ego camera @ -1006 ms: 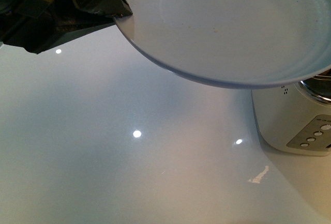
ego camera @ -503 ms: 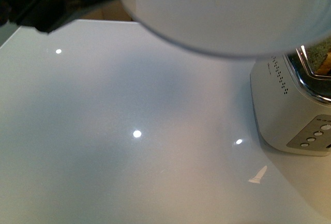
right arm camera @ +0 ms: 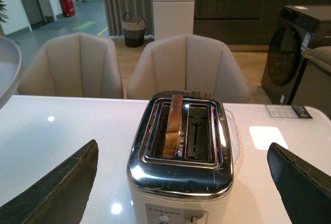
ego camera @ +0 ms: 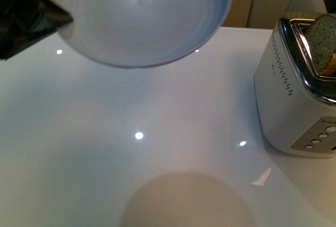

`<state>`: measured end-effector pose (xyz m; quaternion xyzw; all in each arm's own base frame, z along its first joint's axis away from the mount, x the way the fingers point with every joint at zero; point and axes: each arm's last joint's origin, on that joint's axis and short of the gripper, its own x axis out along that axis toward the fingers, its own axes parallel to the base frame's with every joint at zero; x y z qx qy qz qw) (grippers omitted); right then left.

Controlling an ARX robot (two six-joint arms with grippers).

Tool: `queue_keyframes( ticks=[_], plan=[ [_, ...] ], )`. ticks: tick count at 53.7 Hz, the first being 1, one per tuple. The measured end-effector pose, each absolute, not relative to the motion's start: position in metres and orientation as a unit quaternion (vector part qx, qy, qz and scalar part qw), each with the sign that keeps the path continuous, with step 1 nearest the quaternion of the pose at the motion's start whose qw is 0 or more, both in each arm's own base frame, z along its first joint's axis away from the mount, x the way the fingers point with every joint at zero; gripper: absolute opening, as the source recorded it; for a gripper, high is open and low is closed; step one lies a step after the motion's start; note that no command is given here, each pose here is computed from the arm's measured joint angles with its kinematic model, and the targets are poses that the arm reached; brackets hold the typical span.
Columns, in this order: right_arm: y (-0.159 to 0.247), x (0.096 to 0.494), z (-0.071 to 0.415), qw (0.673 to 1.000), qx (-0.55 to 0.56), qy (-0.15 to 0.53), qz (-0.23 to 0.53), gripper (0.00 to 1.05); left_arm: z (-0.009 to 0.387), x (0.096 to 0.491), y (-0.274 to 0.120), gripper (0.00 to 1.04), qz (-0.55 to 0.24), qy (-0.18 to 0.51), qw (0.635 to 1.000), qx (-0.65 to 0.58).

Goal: Left arm holds plate, right arm toasts bread

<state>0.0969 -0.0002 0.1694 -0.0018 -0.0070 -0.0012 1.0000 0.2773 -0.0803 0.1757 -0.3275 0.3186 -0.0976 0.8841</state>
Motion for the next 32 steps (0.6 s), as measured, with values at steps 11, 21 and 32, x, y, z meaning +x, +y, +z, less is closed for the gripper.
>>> queue_keyframes(
  ticks=[11, 21, 32],
  plan=[
    [0.0, 0.097, 0.169, 1.0, -0.002, -0.007, -0.001, 0.96, 0.13, 0.288, -0.033, 0.03, -0.034, 0.347, 0.879, -0.325],
    [0.0, 0.097, 0.169, 1.0, -0.002, -0.007, -0.001, 0.96, 0.068, 0.288, 0.0, 0.03, 0.011, 0.376, 0.867, -0.327],
    [0.0, 0.097, 0.169, 1.0, -0.002, -0.007, -0.001, 0.96, 0.014, 0.284, 0.005, 0.03, 0.02, 0.407, 0.848, -0.338]
  ],
)
